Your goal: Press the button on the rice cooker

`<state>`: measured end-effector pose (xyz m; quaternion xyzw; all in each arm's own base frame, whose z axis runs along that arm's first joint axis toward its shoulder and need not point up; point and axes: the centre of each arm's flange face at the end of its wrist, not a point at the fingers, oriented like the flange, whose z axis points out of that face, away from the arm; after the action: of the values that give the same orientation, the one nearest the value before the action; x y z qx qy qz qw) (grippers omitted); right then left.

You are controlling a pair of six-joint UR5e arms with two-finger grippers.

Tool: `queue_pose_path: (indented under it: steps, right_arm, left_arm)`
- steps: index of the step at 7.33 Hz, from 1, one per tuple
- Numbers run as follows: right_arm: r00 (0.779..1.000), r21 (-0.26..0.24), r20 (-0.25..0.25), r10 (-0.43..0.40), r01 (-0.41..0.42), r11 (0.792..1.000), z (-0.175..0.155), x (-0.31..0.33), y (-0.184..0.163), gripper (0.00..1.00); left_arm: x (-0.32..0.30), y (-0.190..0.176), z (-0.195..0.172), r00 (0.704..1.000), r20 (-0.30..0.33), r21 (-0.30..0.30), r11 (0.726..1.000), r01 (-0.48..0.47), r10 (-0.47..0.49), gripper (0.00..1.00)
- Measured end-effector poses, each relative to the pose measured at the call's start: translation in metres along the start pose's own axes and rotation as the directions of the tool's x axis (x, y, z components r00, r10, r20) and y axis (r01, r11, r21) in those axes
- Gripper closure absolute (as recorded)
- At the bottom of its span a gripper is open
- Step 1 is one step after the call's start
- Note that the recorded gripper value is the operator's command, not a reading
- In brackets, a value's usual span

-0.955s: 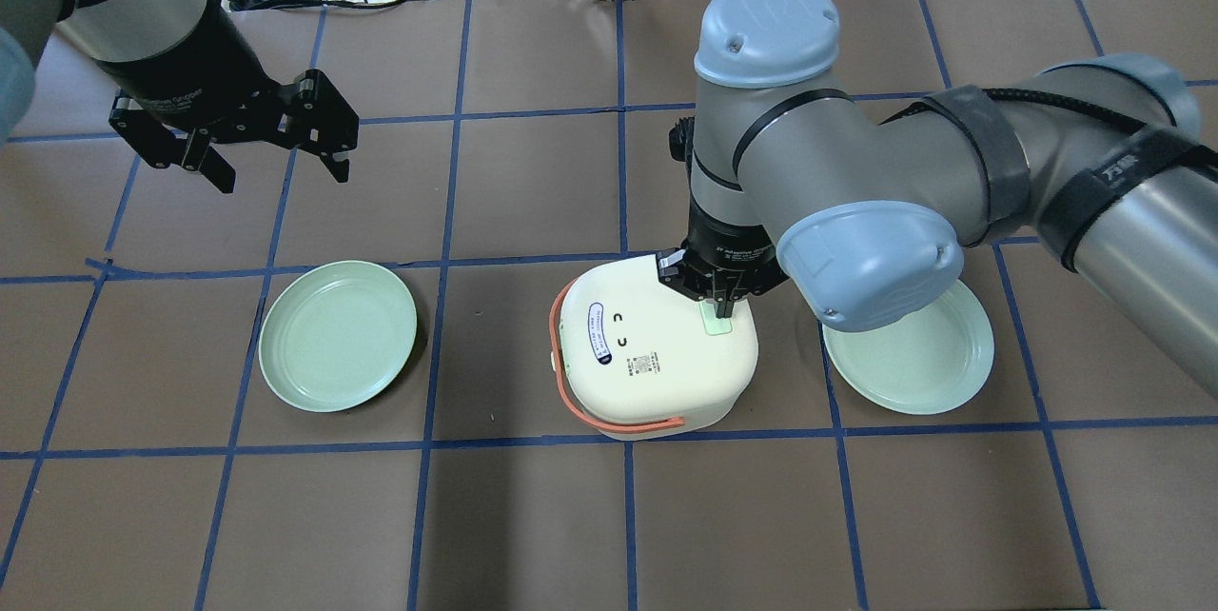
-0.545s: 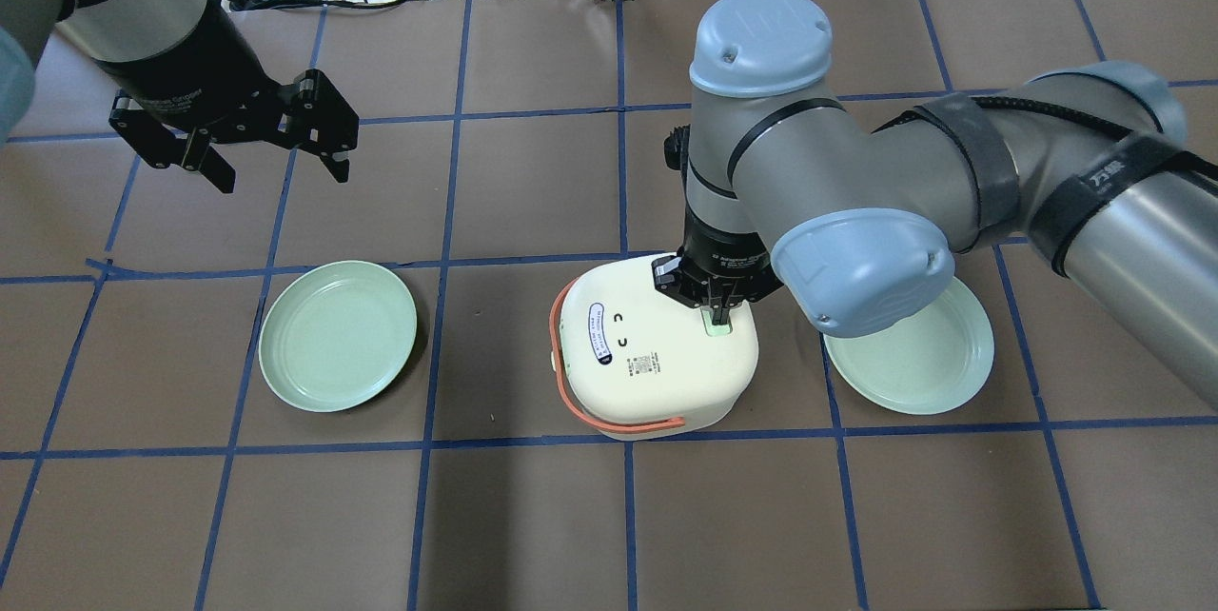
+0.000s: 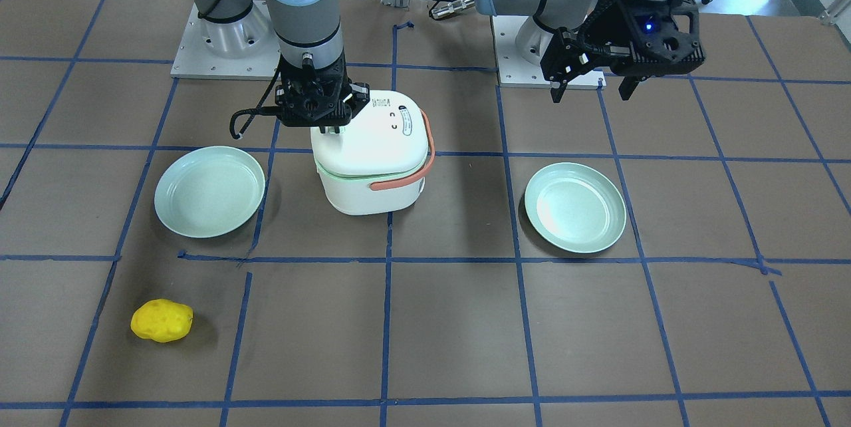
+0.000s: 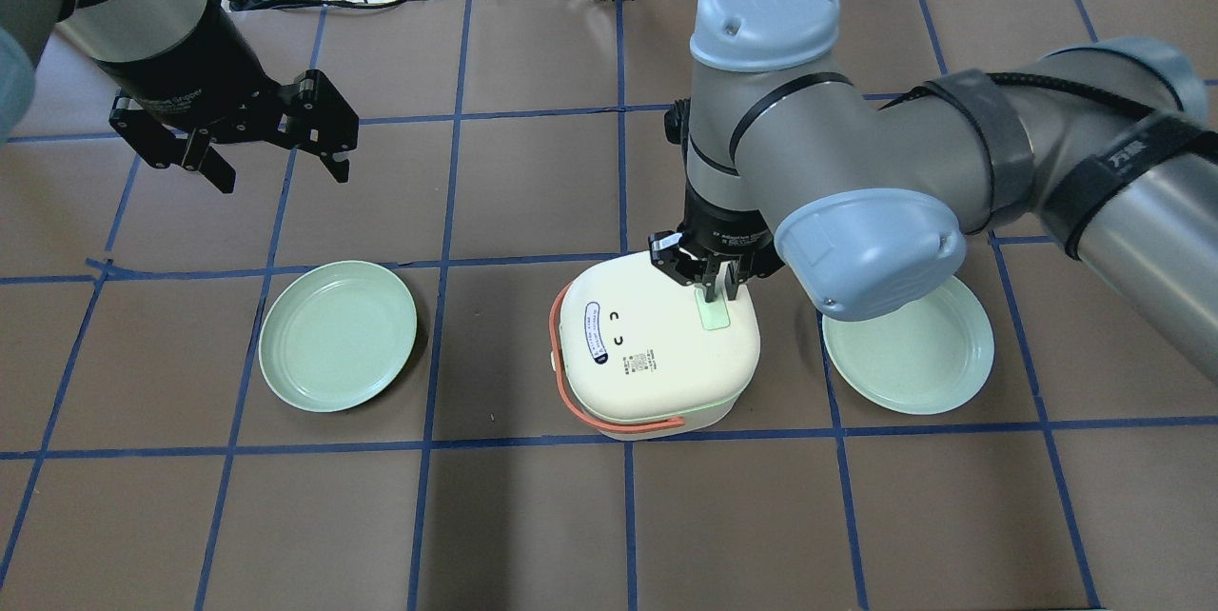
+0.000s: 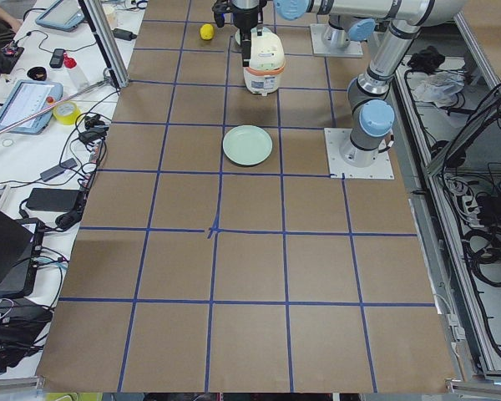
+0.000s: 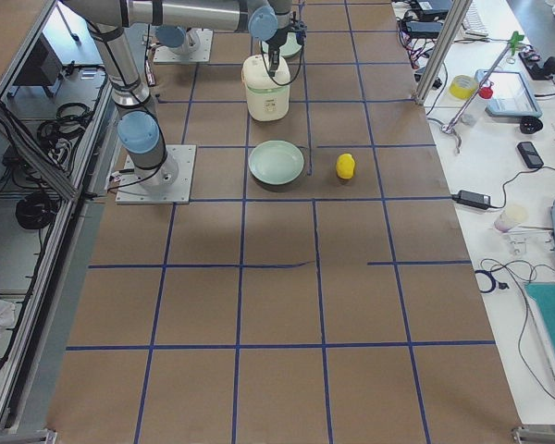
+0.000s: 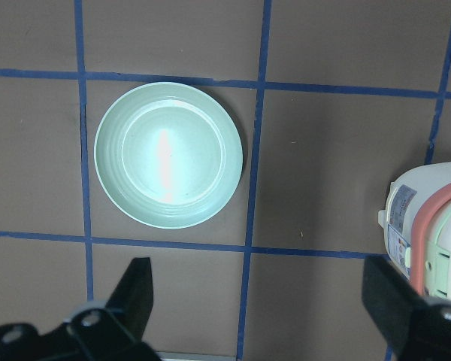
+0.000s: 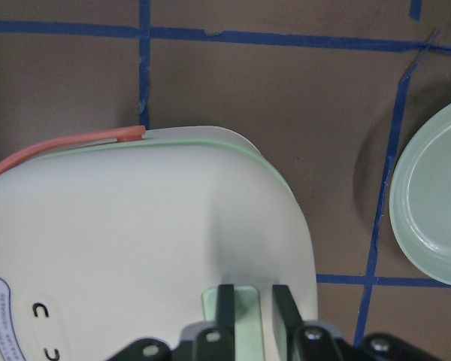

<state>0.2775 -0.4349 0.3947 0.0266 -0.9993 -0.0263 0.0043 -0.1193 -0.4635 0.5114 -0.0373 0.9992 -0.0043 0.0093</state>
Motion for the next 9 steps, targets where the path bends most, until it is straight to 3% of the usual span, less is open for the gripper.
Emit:
queue_pose_path:
  steps: [1,3,4,9]
  right_arm:
    - [1.000,0.035,0.005,0.024,-0.024,0.999,-0.029,0.010,-0.013,0.00]
    - [0.993,0.054,0.020,0.113,-0.114,0.992,-0.086,0.064,-0.042,0.00]
    - [0.993,0.065,0.018,0.117,-0.118,0.991,-0.109,0.091,-0.051,0.00]
    - [0.995,0.152,-0.008,0.095,-0.093,0.984,-0.143,0.132,-0.062,0.00]
  left_arm:
    - [0.000,0.000,0.000,1.000,0.000,0.000,1.000,0.000,0.000,0.00]
    - [0.000,0.000,0.000,1.000,0.000,0.000,1.000,0.000,0.000,0.00]
    - [0.000,0.000,0.000,1.000,0.000,0.000,1.000,0.000,0.000,0.00]
    - [0.000,0.000,0.000,1.000,0.000,0.000,1.000,0.000,0.000,0.00]
